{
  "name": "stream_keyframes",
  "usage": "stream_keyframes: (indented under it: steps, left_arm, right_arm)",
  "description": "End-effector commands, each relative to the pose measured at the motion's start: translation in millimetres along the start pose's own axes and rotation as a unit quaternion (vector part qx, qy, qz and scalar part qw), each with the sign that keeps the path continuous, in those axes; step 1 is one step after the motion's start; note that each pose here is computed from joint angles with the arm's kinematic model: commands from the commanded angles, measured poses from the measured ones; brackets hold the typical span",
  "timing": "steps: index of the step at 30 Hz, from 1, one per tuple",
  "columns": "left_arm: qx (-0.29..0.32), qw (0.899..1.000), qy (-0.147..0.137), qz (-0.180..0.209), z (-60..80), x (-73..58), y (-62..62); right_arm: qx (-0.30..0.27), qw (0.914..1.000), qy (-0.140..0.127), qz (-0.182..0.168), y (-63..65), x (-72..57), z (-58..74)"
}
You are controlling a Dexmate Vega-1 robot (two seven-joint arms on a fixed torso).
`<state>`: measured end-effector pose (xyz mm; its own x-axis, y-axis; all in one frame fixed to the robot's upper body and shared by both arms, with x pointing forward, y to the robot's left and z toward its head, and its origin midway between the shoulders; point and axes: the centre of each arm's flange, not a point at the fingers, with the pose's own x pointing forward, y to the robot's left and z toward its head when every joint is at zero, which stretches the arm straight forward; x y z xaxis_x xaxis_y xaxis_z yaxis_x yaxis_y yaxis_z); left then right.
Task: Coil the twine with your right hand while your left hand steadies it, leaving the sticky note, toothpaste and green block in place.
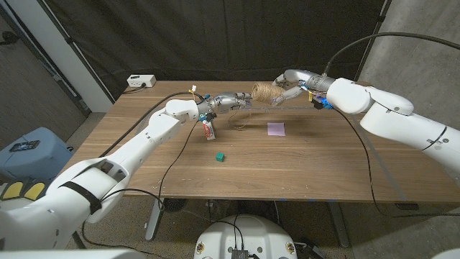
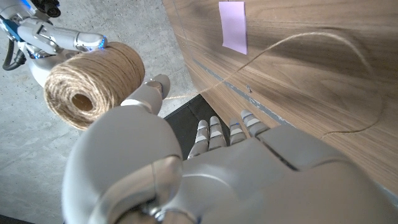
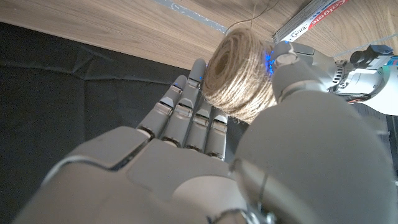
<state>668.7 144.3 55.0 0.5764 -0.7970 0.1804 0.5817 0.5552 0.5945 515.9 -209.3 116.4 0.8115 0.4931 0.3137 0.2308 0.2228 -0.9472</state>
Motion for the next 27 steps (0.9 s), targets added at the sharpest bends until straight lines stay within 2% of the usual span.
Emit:
stream_keyframes:
  steps: [1, 27]
  left_arm:
    - [0.006, 1.000, 0.012, 0.007, -1.2, 4.7, 1.7]
    - [0.003, 1.000, 0.005, 0.017, -2.6, 17.1, -3.3]
  right_arm:
    - [0.005, 1.0000, -0.007, -0.001, -1.8, 1.5, 1.6]
    - [0.002, 0.9995, -0.027, -0.015, -13.6, 11.1, 6.3]
